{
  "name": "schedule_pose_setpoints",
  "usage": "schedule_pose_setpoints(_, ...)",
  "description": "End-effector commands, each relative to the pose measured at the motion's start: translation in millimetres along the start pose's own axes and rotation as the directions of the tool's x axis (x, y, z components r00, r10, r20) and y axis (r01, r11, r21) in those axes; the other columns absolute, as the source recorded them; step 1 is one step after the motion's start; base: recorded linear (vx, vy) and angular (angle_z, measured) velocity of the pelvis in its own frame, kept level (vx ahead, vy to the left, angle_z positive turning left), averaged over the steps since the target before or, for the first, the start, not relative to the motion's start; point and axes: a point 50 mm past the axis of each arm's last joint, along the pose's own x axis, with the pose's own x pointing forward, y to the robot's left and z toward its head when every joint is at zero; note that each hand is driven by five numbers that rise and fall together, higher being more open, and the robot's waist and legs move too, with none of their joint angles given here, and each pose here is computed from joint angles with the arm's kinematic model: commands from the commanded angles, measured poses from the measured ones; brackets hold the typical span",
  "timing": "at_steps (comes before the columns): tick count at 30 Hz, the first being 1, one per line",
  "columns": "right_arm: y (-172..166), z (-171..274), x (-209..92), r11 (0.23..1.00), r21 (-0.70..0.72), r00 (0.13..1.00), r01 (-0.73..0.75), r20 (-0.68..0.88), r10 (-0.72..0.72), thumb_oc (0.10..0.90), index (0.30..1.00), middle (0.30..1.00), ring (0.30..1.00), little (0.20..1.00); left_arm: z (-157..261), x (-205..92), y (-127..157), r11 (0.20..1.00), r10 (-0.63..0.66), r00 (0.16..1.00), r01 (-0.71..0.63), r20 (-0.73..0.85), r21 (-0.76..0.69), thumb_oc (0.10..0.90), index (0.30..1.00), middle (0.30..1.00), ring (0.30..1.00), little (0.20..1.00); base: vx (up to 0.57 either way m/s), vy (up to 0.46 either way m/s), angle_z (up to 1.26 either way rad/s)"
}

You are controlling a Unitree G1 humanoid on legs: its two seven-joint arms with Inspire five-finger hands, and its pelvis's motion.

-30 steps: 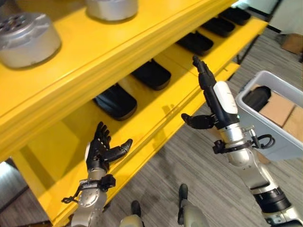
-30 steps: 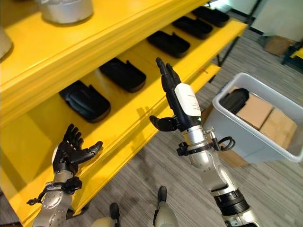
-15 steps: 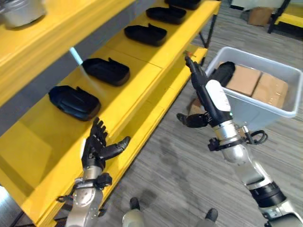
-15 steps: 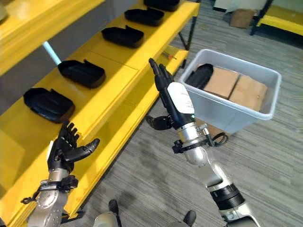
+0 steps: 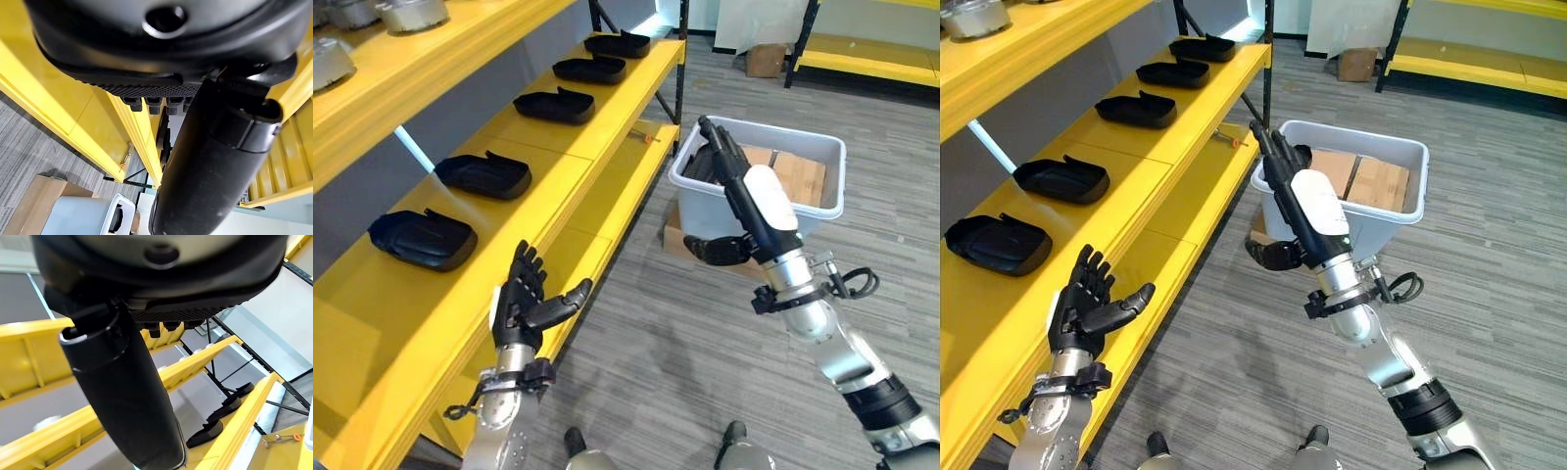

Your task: Move parts from the plastic box to the shelf.

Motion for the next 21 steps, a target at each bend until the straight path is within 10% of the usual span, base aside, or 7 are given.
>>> schedule_pose_setpoints(1, -33.3, 40.1, 23.9, 0.971, 0.113, 0.95, 0.212, 0.209, -0.232, 0.9, 1.0, 1.0, 1.0, 1.0, 51.8, 14.0, -15.7, 0.995, -0.095, 0.956, 0.101, 0.277, -0.008, 0.9, 1.0, 1.0, 1.0, 1.0, 0.13, 0.047, -0.2)
schedule_pose_setpoints(21, 2.2, 44.8, 18.7, 0.973, 0.222, 0.98, 0.068, 0.169, -0.107, 0.9, 1.0, 1.0, 1.0, 1.0, 54.6, 23.8, -26.4, 0.983, -0.181, 0.944, 0.163, 0.275, 0.087, 0.9, 1.0, 1.0, 1.0, 1.0, 0.21, 0.205, -0.65)
